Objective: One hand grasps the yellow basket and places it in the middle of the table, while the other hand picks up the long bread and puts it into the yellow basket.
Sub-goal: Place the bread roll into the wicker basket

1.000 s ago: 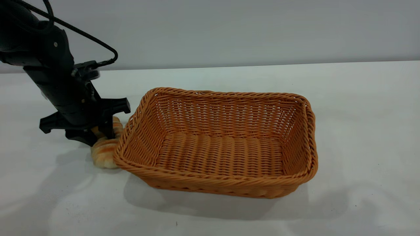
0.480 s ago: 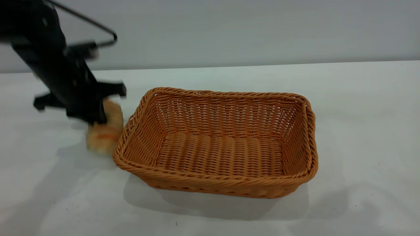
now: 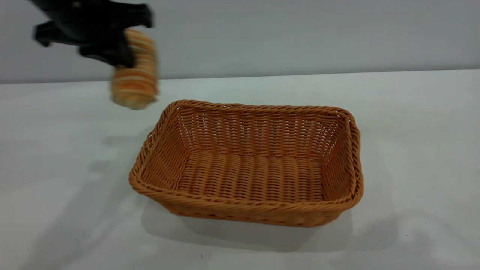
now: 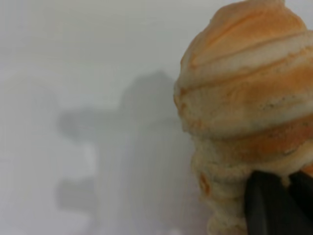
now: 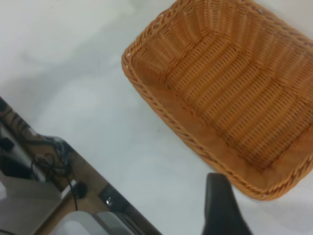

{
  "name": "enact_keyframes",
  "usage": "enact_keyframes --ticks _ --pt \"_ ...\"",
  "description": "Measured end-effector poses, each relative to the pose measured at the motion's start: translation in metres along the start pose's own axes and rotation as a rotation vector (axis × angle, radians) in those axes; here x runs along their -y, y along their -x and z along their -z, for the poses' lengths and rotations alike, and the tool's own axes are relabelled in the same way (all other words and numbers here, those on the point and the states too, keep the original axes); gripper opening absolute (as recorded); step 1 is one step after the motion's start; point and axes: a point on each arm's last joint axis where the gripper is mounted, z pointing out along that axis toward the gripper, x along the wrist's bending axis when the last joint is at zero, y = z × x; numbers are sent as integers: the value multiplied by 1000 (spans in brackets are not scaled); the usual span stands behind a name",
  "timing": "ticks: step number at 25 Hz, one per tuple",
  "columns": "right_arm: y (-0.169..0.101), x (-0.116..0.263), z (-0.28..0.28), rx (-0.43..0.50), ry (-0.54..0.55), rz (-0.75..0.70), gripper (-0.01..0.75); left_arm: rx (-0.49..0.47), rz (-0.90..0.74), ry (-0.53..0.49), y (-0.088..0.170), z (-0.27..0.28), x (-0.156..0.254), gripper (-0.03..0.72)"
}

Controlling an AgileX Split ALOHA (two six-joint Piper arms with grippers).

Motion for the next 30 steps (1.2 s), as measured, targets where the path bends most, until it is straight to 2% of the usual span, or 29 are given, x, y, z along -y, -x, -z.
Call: enact_keyframes --ticks 4,7,11,15,18,21,24,27,30 --pt "-3 1 5 -4 11 4 490 66 -100 -1 44 -3 15 47" --pt "-8 1 18 -3 50 28 490 103 -160 -2 68 -9 26 47" --pt "-19 4 40 -6 105 63 490 123 -216 -11 83 -27 39 47" --pt "-32 11 65 -14 157 102 490 116 -222 -30 82 -51 49 82" --pt "-40 17 82 -14 203 130 489 106 -230 -54 80 -62 55 198" --pt "-46 22 95 -9 236 148 490 105 -244 -56 80 -65 56 397" --pt "-47 26 99 4 221 154 490 108 -262 -48 80 -63 55 570" --pt "-45 30 98 29 183 152 490 97 -355 -73 80 -50 53 657" --pt "-42 33 97 58 140 154 490 79 -449 -88 75 -20 43 663"
